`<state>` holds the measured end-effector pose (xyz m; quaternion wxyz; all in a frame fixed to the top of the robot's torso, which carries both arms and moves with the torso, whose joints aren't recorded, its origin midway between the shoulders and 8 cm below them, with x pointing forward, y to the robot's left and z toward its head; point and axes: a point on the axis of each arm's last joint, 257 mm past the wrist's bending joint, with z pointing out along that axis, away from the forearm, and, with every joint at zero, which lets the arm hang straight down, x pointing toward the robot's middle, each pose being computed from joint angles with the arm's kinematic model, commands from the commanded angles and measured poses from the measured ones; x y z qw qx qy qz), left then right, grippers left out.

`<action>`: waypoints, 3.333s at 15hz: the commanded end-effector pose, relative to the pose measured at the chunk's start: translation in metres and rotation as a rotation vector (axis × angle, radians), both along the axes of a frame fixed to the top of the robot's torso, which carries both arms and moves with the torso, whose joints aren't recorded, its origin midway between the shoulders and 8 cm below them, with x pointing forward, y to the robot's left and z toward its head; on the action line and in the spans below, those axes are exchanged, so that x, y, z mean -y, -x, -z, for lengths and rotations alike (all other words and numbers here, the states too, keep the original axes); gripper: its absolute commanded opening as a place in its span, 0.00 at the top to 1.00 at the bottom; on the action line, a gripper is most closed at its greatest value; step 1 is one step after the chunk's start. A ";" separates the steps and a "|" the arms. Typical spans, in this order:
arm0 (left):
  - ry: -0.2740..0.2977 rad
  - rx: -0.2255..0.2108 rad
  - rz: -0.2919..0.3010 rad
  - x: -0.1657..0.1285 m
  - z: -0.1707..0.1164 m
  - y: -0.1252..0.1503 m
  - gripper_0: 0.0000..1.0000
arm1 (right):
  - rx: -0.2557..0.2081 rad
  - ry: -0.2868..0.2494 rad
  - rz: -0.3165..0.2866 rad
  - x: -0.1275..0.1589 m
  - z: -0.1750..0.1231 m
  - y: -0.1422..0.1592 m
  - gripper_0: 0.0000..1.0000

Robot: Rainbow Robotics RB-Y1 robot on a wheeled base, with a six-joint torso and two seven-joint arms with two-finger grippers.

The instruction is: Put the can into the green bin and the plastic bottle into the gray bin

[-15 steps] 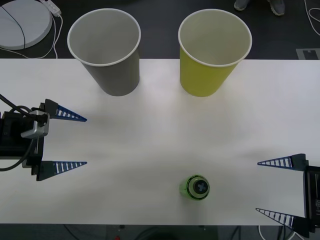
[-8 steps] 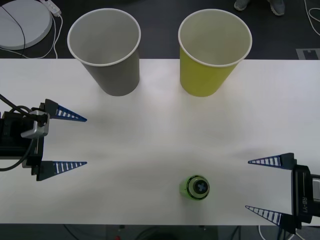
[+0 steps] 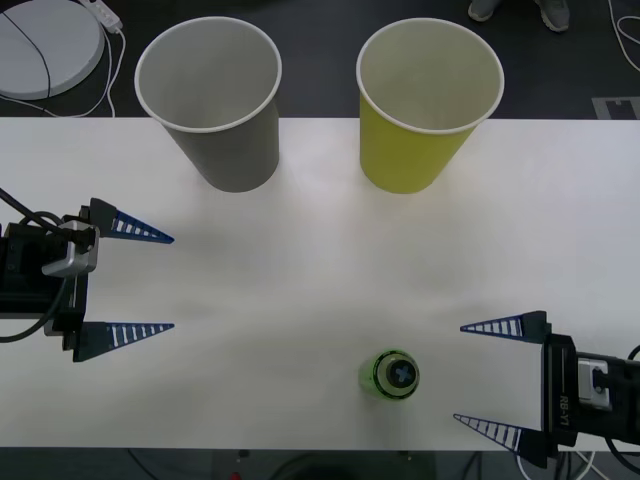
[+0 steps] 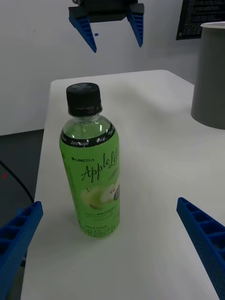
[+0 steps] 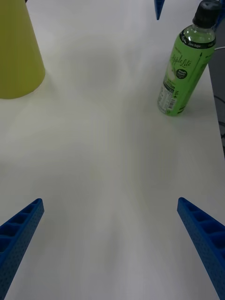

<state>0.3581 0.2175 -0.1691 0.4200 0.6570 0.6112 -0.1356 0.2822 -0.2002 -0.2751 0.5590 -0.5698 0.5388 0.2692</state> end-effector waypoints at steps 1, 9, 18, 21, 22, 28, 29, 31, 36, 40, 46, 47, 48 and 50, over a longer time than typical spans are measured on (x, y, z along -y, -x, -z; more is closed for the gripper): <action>0.000 0.000 0.000 0.000 0.000 0.000 0.00 | -0.007 -0.008 -0.015 -0.014 0.004 -0.001 0.00; 0.000 0.000 0.000 0.000 0.000 0.000 0.00 | 0.016 -0.021 -0.021 -0.047 0.008 -0.016 0.00; 0.000 0.000 0.000 0.000 0.000 0.000 0.00 | 0.006 -0.024 -0.074 -0.086 0.018 -0.014 0.00; 0.000 0.000 0.000 0.000 0.000 0.000 0.00 | 0.004 -0.034 -0.088 -0.102 0.019 -0.014 0.00; 0.000 0.000 0.000 0.000 0.000 0.000 0.00 | 0.006 -0.034 -0.084 -0.103 0.019 -0.016 0.00; 0.000 0.000 0.000 0.000 0.000 0.000 0.00 | 0.015 -0.030 -0.087 -0.104 0.019 -0.015 0.61; 0.000 0.000 0.000 0.000 0.000 0.000 0.00 | 0.018 -0.031 -0.090 -0.105 0.019 -0.015 0.90; 0.000 0.000 0.000 0.000 0.000 0.000 0.00 | 0.016 -0.030 -0.093 -0.105 0.020 -0.014 1.00; 0.000 0.000 0.000 0.000 0.000 0.000 0.00 | 0.016 -0.034 -0.102 -0.106 0.018 -0.012 1.00; 0.000 0.000 0.000 0.000 0.000 0.000 0.00 | 0.030 -0.048 -0.104 -0.100 0.008 -0.014 1.00; 0.000 0.000 0.000 0.000 0.000 0.000 0.00 | 0.051 -0.063 -0.037 -0.081 -0.023 -0.017 1.00; 0.000 0.000 0.000 0.000 0.000 0.000 0.00 | 0.037 -0.061 -0.026 -0.076 -0.031 -0.014 1.00; 0.000 0.000 0.000 0.000 0.000 0.000 0.00 | 0.031 -0.056 -0.014 -0.070 -0.039 -0.014 1.00; 0.000 0.000 0.000 0.000 0.000 0.000 0.00 | 0.009 -0.063 0.008 -0.062 -0.053 -0.013 1.00</action>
